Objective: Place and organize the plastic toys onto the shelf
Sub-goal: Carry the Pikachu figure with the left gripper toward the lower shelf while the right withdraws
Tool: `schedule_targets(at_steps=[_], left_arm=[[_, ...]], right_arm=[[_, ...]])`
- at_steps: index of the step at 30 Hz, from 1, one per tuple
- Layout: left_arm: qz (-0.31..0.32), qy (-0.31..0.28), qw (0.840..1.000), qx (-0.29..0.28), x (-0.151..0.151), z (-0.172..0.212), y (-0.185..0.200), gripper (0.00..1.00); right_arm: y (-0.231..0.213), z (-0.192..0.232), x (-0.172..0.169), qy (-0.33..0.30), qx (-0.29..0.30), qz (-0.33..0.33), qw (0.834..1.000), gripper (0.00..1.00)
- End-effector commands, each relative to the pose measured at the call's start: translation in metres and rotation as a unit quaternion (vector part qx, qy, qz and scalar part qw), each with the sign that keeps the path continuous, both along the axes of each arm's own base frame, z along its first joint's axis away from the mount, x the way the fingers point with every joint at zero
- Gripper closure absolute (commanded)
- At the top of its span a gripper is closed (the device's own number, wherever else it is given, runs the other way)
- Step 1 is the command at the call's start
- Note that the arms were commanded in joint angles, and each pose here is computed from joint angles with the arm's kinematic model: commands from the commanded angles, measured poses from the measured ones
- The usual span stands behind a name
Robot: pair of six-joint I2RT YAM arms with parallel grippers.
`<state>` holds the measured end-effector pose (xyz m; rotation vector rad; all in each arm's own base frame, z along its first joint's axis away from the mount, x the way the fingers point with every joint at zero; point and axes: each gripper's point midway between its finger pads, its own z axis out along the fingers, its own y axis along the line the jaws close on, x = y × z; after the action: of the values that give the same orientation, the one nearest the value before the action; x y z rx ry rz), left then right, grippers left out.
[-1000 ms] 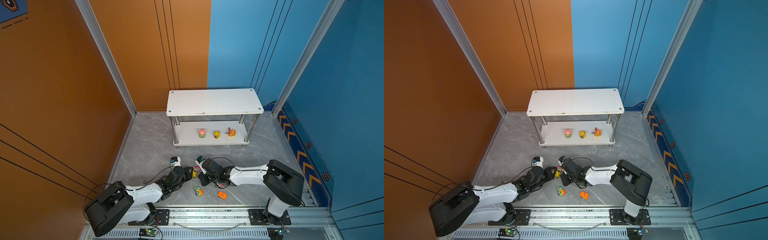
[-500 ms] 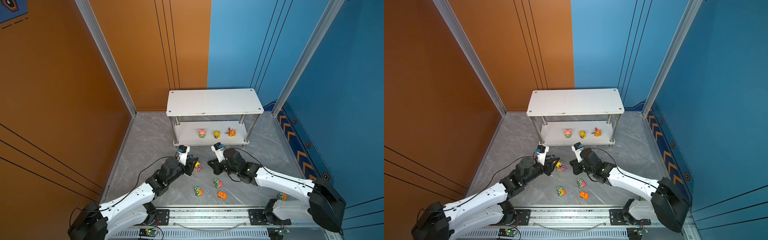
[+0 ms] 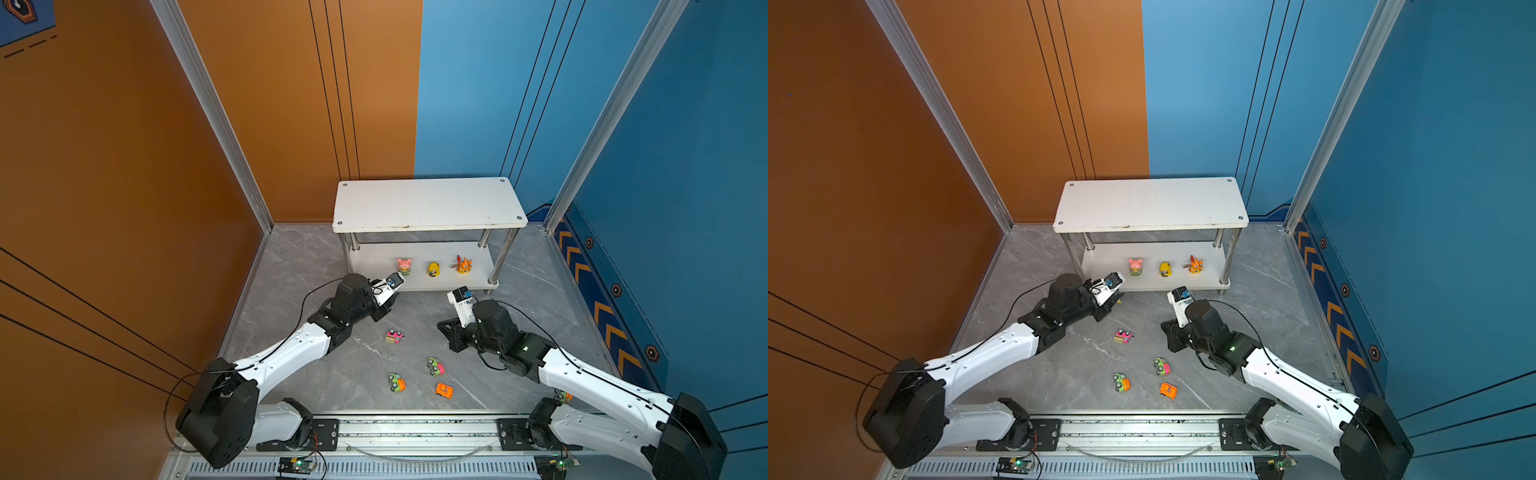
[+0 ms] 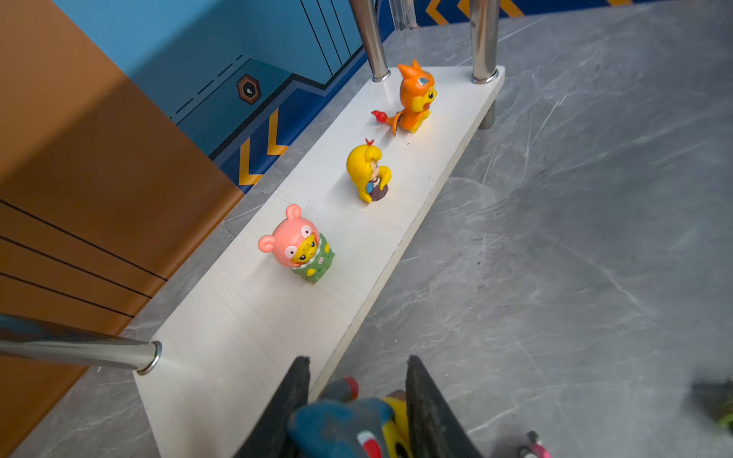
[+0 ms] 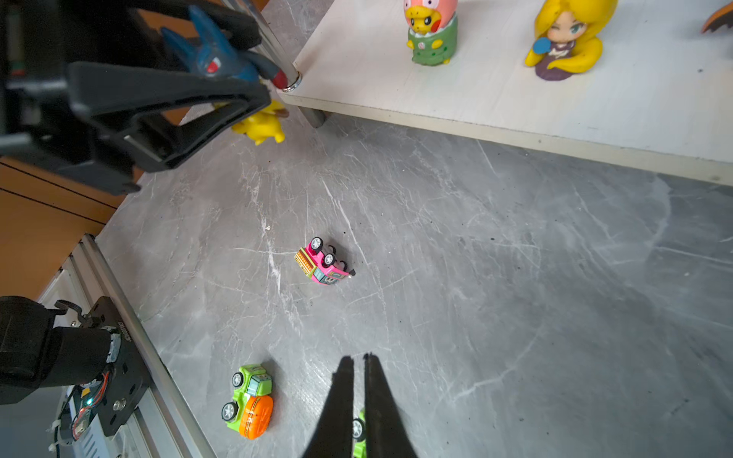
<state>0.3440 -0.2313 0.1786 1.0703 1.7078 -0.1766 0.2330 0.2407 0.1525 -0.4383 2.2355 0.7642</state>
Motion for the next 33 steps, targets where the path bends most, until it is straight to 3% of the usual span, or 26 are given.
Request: schedule_targets(at_steps=[1, 10, 23, 24, 33], left_arm=[[-0.062, -0.021, 0.997, 0.029, 0.008, -0.001, -0.007, 1.00], [-0.082, -0.008, 0.995, 0.056, 0.048, -0.024, -0.002, 1.00], [-0.065, -0.012, 0.996, 0.062, 0.096, -0.045, 0.007, 1.00], [-0.064, -0.028, 0.996, 0.059, 0.105, -0.034, 0.006, 1.00], [-0.065, -0.045, 0.994, 0.070, 0.120, -0.038, 0.012, 1.00]], right_arm=[[-0.006, -0.005, -0.001, 0.001, -0.011, -0.003, 1.000, 0.90], [-0.004, -0.007, 0.003, 0.007, -0.005, -0.003, 1.000, 0.91], [0.004, -0.023, 0.011, 0.030, -0.016, 0.000, 0.999, 0.92], [0.005, -0.024, 0.011, 0.031, -0.016, 0.000, 0.999, 0.92], [0.010, -0.035, 0.015, 0.049, -0.022, 0.003, 0.999, 0.93]])
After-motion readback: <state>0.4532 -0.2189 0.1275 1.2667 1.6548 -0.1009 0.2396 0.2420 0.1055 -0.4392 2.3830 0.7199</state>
